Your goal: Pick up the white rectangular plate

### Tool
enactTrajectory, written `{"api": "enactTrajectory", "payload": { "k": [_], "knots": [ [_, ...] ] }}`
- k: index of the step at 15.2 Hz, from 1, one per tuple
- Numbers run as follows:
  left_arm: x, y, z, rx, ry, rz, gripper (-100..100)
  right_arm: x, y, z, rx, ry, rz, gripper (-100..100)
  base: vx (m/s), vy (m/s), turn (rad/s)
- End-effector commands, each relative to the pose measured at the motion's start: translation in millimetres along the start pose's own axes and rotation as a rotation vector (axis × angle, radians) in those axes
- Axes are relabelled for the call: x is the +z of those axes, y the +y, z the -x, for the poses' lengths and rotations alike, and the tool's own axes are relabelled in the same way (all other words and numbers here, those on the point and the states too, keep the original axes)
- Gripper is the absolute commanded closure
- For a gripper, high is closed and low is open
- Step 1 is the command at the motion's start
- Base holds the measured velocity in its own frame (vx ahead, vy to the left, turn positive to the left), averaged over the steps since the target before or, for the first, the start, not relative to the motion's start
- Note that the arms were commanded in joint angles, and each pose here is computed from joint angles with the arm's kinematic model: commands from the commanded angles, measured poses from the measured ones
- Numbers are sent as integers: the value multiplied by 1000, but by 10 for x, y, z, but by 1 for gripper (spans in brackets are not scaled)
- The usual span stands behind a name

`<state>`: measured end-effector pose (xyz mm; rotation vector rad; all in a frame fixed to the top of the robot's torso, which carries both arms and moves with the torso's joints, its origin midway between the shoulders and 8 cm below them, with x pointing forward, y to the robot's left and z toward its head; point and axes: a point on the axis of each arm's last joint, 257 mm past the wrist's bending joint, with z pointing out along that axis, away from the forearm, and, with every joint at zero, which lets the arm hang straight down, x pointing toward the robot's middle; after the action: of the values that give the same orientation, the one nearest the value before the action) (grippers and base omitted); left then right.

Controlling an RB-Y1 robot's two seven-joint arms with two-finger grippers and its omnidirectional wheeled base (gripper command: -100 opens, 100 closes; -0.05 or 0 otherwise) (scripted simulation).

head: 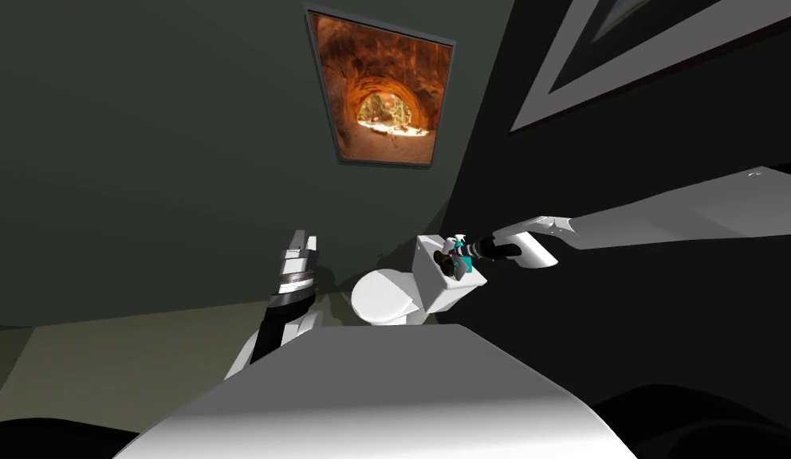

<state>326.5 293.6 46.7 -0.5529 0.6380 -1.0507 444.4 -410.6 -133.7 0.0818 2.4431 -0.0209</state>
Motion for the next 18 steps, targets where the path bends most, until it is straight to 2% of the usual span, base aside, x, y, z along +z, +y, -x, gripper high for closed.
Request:
{"api": "enactTrajectory", "payload": {
  "k": [1,2,3,4,5,6,7,8,9,10,11,12,13,14,15,18],
  "knots": [
    [0,0,0,0,0,0,0,4,-92,-12,10,0,-12,-100,-37,6,200],
    [0,0,0,0,0,0,0,3,-239,-27,34,-2,-30,-100,-50,7,277],
    [0,0,0,0,0,0,0,3,-239,-27,31,-2,-30,-100,-55,4,201],
    [0,0,0,0,0,0,0,1,-384,-47,59,-3,-48,-100,-54,11,188],
    [0,0,0,0,0,0,0,1,-384,-47,52,-2,-48,-100,-54,12,158],
    [0,0,0,0,0,0,0,-3,-527,-72,79,-3,-66,-100,-70,17,223],
    [0,0,0,0,0,0,0,-3,-527,-72,73,-3,-66,-100,-65,16,203],
    [0,0,0,0,0,0,0,-8,-669,-103,101,-4,-83,-100,-62,18,185],
    [0,0,0,0,0,0,0,-8,-669,-103,94,-3,-83,-100,-52,14,168],
    [0,0,0,0,0,0,0,-14,-809,-139,122,-4,-100,-100,-48,18,246],
    [0,0,0,0,0,0,0,-14,-809,-139,114,-3,-100,-100,-46,13,206],
    [0,0,0,0,0,0,0,-21,-947,-180,141,-3,-116,-100,-52,11,229],
    [0,0,0,0,0,0,0,-21,-947,-180,134,-3,-116,-100,-51,12,174],
    [0,0,0,0,0,0,0,-29,-1083,-226,163,-3,-132,-100,-54,20,200],
    [0,0,0,0,0,0,0,-29,-1083,-226,154,-2,-132,-100,-52,20,175],
    [0,0,0,0,0,0,0,-48,-1348,-332,201,-1,-164,-100,-53,18,209]
  ]
}}
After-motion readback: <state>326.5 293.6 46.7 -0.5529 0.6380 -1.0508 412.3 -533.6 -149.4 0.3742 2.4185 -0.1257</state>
